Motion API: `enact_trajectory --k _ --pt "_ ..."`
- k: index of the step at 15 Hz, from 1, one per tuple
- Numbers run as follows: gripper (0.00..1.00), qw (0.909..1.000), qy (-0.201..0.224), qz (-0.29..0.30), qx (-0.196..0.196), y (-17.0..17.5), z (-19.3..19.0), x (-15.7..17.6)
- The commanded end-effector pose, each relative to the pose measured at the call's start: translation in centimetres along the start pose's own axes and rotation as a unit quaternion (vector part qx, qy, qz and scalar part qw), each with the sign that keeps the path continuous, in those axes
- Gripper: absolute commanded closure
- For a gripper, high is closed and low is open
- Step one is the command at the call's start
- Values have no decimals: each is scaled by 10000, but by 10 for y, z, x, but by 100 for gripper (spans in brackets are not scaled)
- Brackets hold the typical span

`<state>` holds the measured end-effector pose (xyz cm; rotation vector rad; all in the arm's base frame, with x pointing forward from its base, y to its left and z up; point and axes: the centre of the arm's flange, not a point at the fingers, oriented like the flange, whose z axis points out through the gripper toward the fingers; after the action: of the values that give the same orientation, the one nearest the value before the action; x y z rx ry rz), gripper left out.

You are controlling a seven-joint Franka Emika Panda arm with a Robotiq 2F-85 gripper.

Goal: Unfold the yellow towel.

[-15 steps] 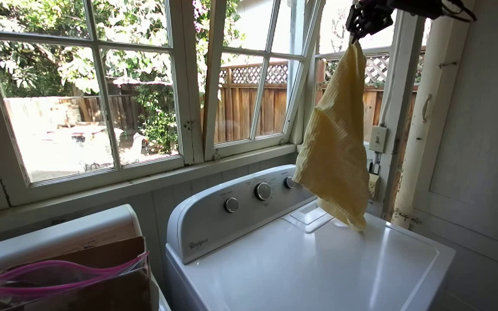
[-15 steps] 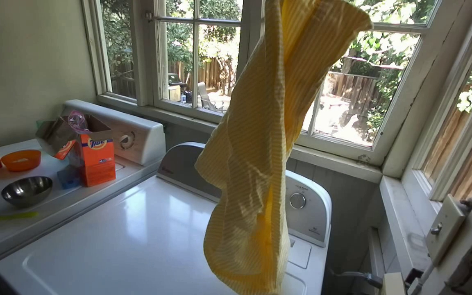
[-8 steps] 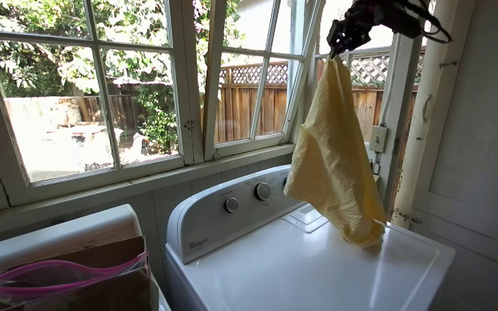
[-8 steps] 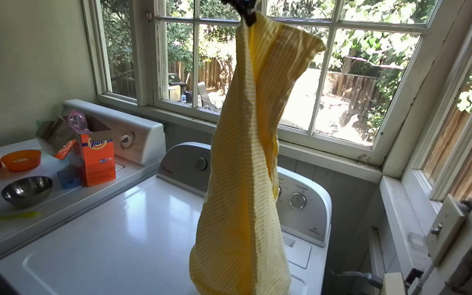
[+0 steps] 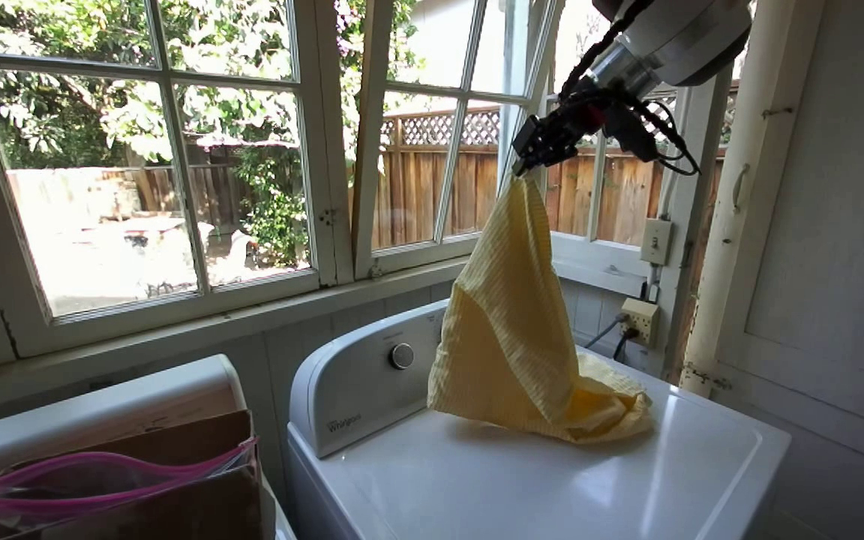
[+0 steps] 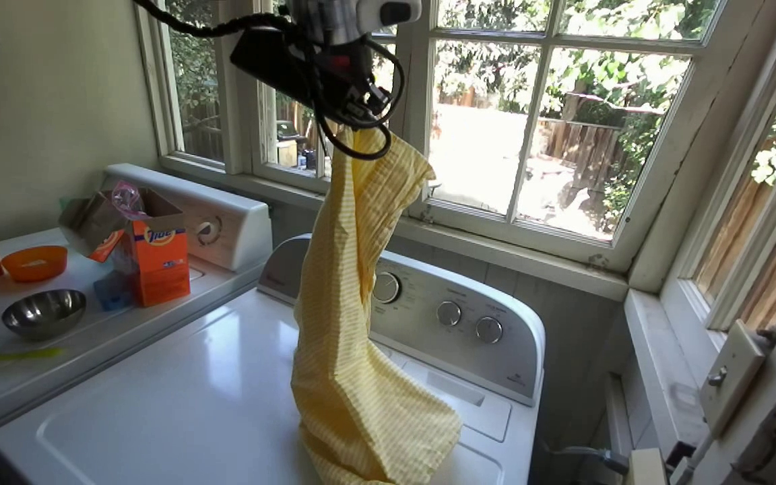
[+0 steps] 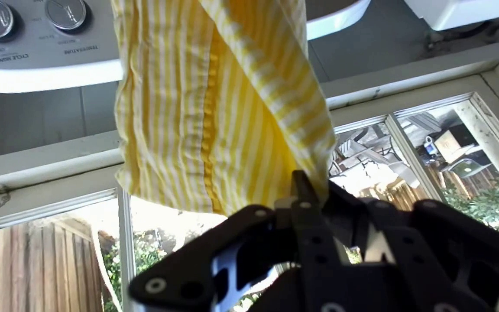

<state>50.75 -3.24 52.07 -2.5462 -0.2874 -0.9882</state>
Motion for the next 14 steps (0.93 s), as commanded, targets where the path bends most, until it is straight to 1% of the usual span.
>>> enact_trajectory --k 1,3,4,5,6,8,11,14 --pt "93 10000 9 -12 -35 0 -1 1" --pt "93 10000 37 -29 -62 -1 -5 3" --pt "98 9994 -154 -86 286 -2 -1 -1" --pt "98 9971 -275 -155 689 -8 6 -9" --pt "98 9949 -302 -236 933 -15 12 -16" --pt "98 9874 -333 -394 1499 -26 24 -25" --pt "98 9695 -453 -640 2321 -34 43 -41" --pt "98 9437 -649 -851 3129 -38 58 -64"
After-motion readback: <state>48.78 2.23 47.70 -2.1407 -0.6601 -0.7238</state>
